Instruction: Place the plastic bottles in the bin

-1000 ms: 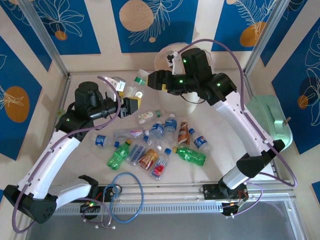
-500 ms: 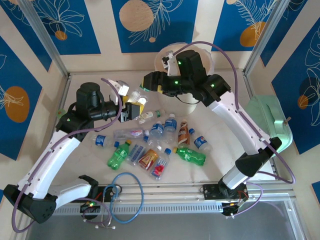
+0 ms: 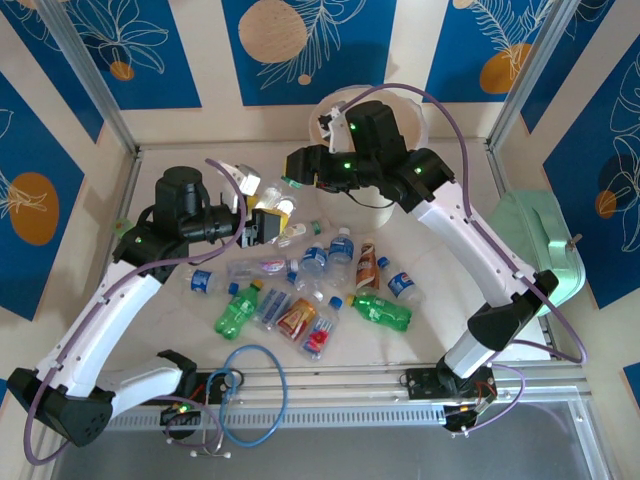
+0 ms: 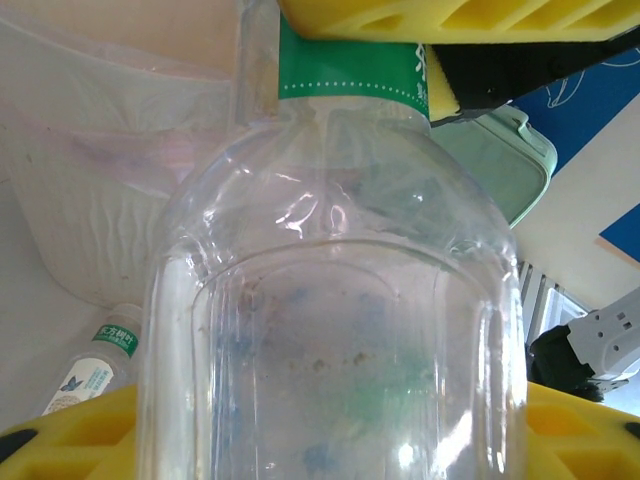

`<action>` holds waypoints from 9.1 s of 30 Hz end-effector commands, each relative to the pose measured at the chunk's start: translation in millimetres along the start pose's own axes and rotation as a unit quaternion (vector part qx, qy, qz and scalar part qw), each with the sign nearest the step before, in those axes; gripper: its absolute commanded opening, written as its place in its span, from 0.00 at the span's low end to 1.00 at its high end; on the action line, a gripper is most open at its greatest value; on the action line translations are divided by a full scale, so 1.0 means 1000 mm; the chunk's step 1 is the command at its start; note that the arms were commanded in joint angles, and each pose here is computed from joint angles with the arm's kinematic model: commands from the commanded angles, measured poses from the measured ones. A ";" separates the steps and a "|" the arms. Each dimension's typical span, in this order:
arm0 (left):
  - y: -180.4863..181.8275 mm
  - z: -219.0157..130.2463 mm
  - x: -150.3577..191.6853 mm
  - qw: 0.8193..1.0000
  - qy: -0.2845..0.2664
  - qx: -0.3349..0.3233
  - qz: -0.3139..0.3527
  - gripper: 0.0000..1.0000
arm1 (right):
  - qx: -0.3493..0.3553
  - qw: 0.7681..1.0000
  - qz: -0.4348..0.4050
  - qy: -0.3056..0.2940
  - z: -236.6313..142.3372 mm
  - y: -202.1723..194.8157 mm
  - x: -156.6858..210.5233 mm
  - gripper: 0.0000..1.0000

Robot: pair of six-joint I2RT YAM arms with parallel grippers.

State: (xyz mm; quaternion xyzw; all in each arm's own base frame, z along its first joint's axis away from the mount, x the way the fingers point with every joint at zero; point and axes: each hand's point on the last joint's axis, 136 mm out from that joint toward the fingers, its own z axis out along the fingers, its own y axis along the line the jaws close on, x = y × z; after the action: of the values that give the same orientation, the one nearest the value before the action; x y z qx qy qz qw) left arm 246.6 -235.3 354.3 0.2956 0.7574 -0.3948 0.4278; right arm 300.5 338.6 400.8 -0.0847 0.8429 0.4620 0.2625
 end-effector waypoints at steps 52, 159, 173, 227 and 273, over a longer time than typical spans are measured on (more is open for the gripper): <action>0.169 -0.128 0.190 0.744 0.104 -0.545 -0.373 1.00 | 0.150 0.965 0.051 -0.210 -0.059 -0.202 -0.202 0.64; 0.146 -0.035 0.051 0.785 -0.121 -0.277 -0.540 0.54 | -0.009 0.994 -0.015 0.111 0.076 -0.019 0.135 0.69; 0.132 -0.027 0.035 0.792 -0.129 -0.241 -0.547 0.55 | 0.002 0.992 -0.005 0.123 0.097 -0.028 0.135 0.62; 0.154 -0.076 0.115 0.803 0.016 -0.434 -0.407 1.00 | 0.085 0.987 -0.003 -0.134 -0.066 -0.071 -0.057 0.17; 0.115 -0.067 0.244 0.762 0.155 -0.425 -0.463 1.00 | 0.066 0.992 0.007 -0.108 -0.091 -0.077 0.021 0.61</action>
State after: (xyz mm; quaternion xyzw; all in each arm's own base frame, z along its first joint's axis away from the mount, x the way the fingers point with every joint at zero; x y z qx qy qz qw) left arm 196.6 -89.8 128.6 -0.2428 0.9468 -0.1349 0.1623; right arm 280.7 220.5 377.6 -0.0180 0.8398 0.4099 0.3555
